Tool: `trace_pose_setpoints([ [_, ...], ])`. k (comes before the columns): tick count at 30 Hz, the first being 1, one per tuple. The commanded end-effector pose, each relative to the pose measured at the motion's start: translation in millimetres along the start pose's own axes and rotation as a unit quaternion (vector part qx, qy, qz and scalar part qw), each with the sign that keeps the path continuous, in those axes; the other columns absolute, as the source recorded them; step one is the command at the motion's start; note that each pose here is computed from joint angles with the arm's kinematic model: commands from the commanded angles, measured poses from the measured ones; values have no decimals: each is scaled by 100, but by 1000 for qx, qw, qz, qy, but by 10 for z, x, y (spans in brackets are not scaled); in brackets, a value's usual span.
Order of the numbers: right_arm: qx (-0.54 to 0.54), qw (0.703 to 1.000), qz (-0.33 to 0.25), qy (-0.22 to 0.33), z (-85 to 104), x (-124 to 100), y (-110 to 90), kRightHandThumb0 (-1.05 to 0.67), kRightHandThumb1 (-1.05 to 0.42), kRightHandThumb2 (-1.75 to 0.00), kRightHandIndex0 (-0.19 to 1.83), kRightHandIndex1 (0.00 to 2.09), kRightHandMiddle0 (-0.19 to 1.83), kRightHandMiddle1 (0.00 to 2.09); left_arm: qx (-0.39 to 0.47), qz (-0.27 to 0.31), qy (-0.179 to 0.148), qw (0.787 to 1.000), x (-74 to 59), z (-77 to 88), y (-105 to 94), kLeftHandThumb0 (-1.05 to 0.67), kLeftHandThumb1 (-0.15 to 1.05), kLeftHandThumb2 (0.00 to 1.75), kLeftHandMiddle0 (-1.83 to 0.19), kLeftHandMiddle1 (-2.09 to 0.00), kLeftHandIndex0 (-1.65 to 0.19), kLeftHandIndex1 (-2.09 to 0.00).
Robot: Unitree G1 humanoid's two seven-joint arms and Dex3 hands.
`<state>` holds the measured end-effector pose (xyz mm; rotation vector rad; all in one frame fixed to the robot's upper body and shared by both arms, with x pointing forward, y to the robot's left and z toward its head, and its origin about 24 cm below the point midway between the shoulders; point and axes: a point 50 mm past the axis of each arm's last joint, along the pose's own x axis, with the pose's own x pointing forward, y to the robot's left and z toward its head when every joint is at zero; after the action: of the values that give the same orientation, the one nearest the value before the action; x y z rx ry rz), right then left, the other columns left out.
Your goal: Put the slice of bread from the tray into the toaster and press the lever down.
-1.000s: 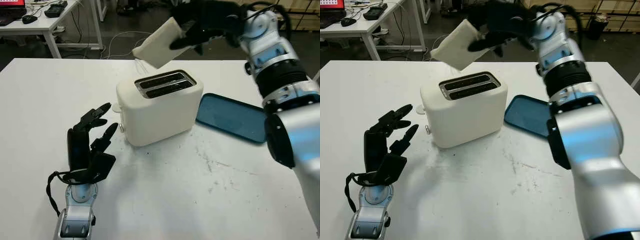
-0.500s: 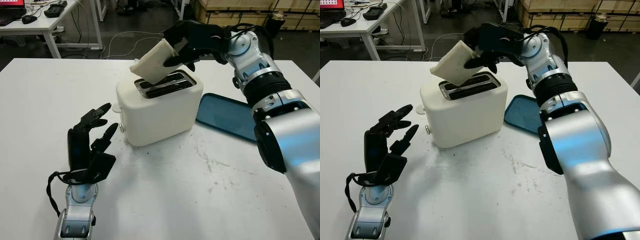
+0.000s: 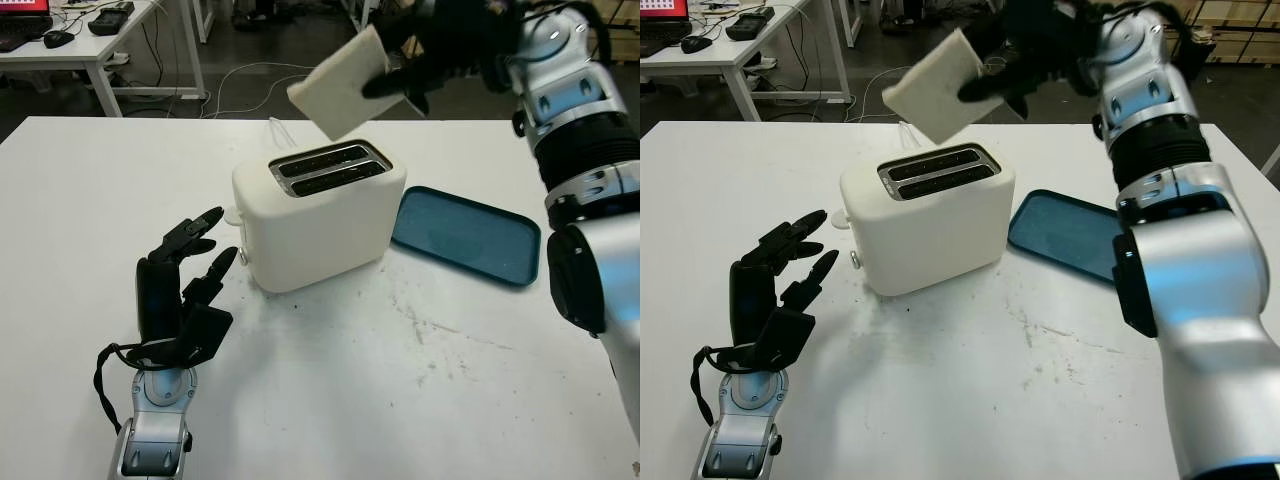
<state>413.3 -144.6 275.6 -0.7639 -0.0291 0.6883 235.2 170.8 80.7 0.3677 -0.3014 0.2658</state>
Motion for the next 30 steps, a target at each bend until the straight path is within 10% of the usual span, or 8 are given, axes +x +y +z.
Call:
trace_pose_setpoints([
  [1,-7,1000,-4,-8,51,-44,-63,-41,-92,-22,111,175,92,175,-2,-1,-1,1000,12,11,-8,-39,92,18,-47,-103,-74,-12],
  [30,-135,987,9,91,-131,95,109,-45,-92,-10,109,175,88,175,-2,1,-4,1000,17,10,-24,-40,92,18,-46,-105,-74,-13],
])
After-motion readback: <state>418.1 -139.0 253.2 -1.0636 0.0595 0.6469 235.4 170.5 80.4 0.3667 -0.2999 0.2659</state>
